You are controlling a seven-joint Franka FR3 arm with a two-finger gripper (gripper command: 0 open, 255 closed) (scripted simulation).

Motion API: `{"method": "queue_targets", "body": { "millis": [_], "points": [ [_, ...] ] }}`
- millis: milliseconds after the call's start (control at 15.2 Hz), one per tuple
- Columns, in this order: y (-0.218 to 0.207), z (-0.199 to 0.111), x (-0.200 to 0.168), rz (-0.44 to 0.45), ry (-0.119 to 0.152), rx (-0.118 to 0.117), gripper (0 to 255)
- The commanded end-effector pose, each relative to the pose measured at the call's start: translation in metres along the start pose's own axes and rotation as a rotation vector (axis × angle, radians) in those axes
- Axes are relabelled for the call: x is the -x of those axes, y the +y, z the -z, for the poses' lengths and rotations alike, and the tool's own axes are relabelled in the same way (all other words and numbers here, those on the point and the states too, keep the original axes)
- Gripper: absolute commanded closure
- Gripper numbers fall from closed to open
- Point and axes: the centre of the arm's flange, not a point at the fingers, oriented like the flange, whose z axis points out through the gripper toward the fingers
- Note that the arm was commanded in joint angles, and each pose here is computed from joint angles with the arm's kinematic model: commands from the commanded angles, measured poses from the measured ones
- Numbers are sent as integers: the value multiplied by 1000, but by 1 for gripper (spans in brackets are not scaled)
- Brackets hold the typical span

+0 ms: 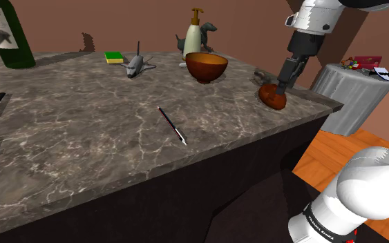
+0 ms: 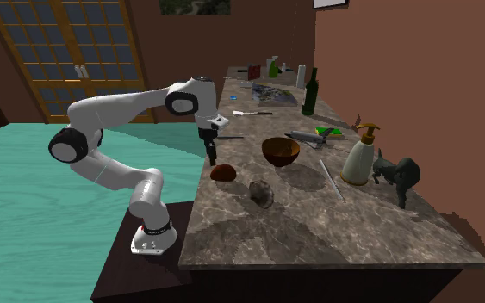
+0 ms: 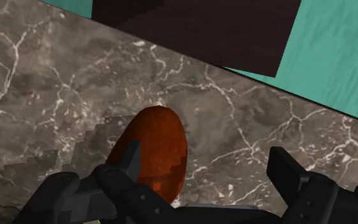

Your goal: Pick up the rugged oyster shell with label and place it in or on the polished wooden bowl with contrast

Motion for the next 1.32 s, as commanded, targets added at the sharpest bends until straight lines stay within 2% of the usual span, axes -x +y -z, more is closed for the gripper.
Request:
{"method": "queue_targets", "body": {
  "millis": [0, 594, 1122, 1254],
  "points": [
    [0, 0, 0, 0, 0, 0, 0],
    [36, -29, -73, 40, 4, 354, 0],
    [72, -44, -139, 74, 8, 666, 0],
    [79, -52, -139, 74, 8, 666, 0]
  ]
}}
